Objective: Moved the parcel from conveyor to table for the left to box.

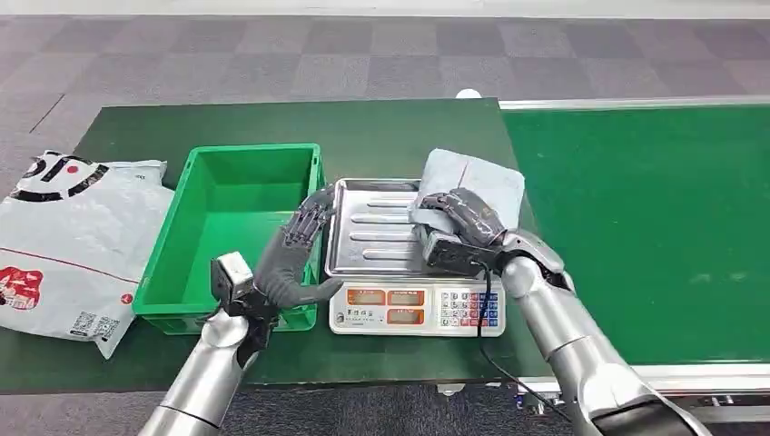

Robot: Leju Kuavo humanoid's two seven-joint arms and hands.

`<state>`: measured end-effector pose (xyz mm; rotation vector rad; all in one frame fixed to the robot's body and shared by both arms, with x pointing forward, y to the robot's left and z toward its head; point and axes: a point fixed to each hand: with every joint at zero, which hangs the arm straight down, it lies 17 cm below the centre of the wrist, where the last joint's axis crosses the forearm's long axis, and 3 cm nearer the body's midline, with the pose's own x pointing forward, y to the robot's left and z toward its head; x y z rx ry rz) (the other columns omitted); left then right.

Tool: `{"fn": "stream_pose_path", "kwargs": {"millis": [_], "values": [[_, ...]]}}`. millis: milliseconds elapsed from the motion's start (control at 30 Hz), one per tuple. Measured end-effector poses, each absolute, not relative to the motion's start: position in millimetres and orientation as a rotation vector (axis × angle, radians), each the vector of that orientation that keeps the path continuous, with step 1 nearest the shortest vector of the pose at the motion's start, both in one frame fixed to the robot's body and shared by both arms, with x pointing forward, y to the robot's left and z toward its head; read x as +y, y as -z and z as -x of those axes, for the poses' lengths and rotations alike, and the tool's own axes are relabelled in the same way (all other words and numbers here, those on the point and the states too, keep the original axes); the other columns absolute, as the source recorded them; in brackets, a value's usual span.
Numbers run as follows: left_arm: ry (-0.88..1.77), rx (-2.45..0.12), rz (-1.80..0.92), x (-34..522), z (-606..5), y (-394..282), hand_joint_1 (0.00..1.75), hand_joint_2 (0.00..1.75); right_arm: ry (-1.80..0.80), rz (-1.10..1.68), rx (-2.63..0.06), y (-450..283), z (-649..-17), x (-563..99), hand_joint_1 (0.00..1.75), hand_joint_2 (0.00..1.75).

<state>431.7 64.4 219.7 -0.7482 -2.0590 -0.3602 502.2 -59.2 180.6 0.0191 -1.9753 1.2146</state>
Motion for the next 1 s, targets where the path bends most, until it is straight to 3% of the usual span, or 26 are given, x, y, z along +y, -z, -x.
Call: {"fn": "stream_pose_path", "kwargs": {"millis": [467, 1000], "values": [[0.359, -2.056, 0.747, 64.9, -430.5, -217.6, 0.0, 1.75, -1.215, -0.07, -1.979, -180.0, -496.7, -54.7, 1.75, 1.75], [0.36, -2.046, 0.746, 65.3, -431.2, -214.2, 0.0, 1.75, -1.182, -0.449, -1.897, -187.4, -469.8, -29.4, 1.75, 1.75]]}}
